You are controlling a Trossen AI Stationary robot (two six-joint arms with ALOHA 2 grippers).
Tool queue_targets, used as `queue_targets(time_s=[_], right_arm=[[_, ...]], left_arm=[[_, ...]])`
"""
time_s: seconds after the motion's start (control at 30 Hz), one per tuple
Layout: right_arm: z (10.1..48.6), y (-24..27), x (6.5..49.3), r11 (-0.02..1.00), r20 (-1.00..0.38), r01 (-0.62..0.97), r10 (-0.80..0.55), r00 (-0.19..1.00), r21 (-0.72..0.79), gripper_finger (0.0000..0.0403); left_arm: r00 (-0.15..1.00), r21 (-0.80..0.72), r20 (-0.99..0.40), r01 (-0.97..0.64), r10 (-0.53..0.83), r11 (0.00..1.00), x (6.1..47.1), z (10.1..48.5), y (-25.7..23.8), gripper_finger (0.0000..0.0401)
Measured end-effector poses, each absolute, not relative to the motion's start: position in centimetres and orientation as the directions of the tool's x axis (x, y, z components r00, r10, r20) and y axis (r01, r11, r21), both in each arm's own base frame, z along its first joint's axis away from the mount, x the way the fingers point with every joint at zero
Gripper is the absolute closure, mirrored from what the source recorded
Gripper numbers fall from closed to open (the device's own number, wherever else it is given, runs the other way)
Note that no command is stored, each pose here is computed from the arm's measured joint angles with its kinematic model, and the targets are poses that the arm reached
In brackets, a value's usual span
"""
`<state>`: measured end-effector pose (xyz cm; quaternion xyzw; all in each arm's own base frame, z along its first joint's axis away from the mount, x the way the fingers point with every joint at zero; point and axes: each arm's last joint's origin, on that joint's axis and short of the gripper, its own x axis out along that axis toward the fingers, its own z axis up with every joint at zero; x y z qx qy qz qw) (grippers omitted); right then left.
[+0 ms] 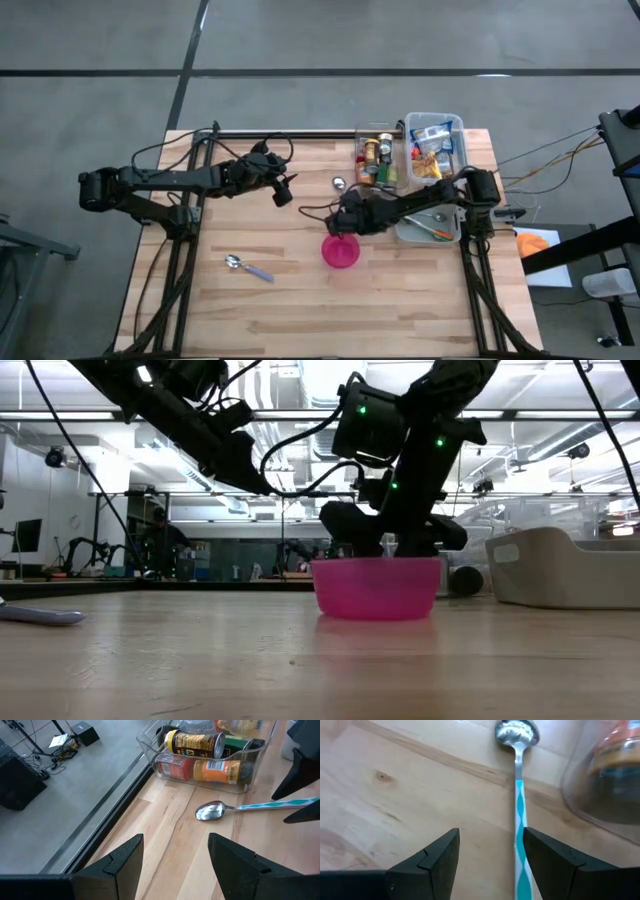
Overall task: Pick & Place Food Item
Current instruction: Put the blue patterned spoon into the gray bin
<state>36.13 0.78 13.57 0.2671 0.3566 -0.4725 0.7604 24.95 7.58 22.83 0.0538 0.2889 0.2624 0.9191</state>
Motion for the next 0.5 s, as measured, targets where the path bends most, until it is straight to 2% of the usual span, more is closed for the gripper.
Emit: queue_targets(time_s=[0.33, 0.5], right_arm=[[12.7, 0.4, 35.3, 0.413, -0.792, 0.911, -0.548, 0.268, 0.023, 0.0187], [11.4, 0.4, 34.7, 0.413, -0.787, 0.909, -0.545, 0.29, 0.049, 0.0187]], left_arm=[[0.691, 0.253, -0.51, -0.449, 0.513, 0.857, 24.9, 22.8, 7.6, 0.0178], [0.69, 0.253, -0.511, -0.449, 0.512, 0.857, 24.9, 22.7, 7.6, 0.0178]])
